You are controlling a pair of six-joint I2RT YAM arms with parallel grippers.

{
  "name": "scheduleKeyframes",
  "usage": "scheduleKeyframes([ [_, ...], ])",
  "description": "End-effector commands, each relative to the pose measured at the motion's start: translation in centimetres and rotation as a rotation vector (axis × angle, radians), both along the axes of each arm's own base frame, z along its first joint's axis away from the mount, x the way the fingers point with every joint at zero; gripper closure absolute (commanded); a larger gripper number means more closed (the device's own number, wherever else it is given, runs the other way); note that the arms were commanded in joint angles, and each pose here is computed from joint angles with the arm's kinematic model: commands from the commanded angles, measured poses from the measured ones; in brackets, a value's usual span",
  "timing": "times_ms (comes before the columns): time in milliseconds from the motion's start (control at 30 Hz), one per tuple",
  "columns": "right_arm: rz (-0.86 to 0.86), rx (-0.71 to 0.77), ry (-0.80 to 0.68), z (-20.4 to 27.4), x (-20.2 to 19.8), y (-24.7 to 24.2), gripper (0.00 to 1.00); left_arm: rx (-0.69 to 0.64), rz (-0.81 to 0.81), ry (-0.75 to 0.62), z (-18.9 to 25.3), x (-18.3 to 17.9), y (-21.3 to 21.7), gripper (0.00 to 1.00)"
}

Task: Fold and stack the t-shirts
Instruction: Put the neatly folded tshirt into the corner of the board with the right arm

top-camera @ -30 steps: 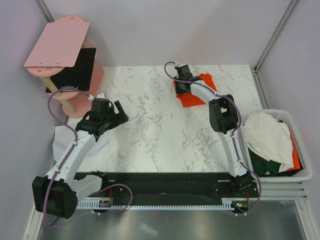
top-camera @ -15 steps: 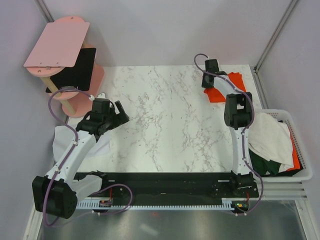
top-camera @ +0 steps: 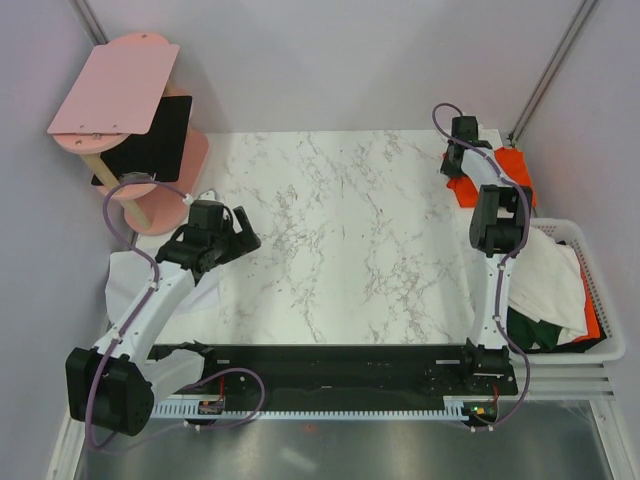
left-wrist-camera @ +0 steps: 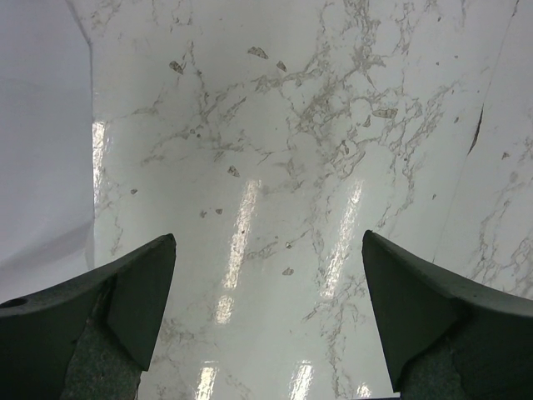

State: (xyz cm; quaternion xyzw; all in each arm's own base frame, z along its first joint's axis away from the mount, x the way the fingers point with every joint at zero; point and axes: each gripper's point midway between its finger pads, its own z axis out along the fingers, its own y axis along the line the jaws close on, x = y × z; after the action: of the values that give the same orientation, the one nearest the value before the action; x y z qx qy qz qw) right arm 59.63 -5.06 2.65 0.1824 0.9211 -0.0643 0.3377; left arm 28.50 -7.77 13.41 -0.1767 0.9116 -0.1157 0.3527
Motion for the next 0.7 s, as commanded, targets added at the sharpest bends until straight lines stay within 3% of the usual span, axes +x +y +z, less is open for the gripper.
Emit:
scheduleKeyframes([
  [0, -0.03, 0.016, 0.046, 0.8, -1.6, -1.2, 1.0, 0.013, -0.014, -0.013, 0.1, 0.3, -0.2, 0.0],
  [167, 0.113, 0.148, -0.063, 4.9, -0.6, 3.4, 0.95, 0.012, -0.024, -0.018, 0.2, 0.2, -0.5, 0.0],
  [267, 0.21, 0.147, -0.125, 9.0, -0.9, 7.6, 0.7, 0.009, -0.04, -0.025, 0.5, 0.2, -0.9, 0.0],
  [300, 0.27, 0.142, -0.145, 10.3, -1.0, 9.9, 0.5, 0.01, -0.044, -0.027, 0.6, 0.2, -1.0, 0.0],
  [400, 0.377, 0.113, -0.212, 14.3, -2.4, 14.5, 0.26, 0.007, -0.07, -0.037, 0.9, 0.4, -1.7, 0.0],
  [533, 0.492, 0.091, -0.312, 19.1, -5.5, 19.4, 0.04, 0.009, -0.136, -0.037, 1.0, 0.8, -3.3, 0.0],
  [633, 0.553, 0.1, -0.351, 19.7, -8.3, 21.6, 0.02, 0.021, -0.213, -0.02, 0.5, 0.8, -5.0, 0.0],
  [667, 0.558, 0.103, -0.311, 17.6, -9.7, 21.7, 0.02, 0.024, -0.231, -0.018, 0.4, 0.9, -5.4, 0.0],
])
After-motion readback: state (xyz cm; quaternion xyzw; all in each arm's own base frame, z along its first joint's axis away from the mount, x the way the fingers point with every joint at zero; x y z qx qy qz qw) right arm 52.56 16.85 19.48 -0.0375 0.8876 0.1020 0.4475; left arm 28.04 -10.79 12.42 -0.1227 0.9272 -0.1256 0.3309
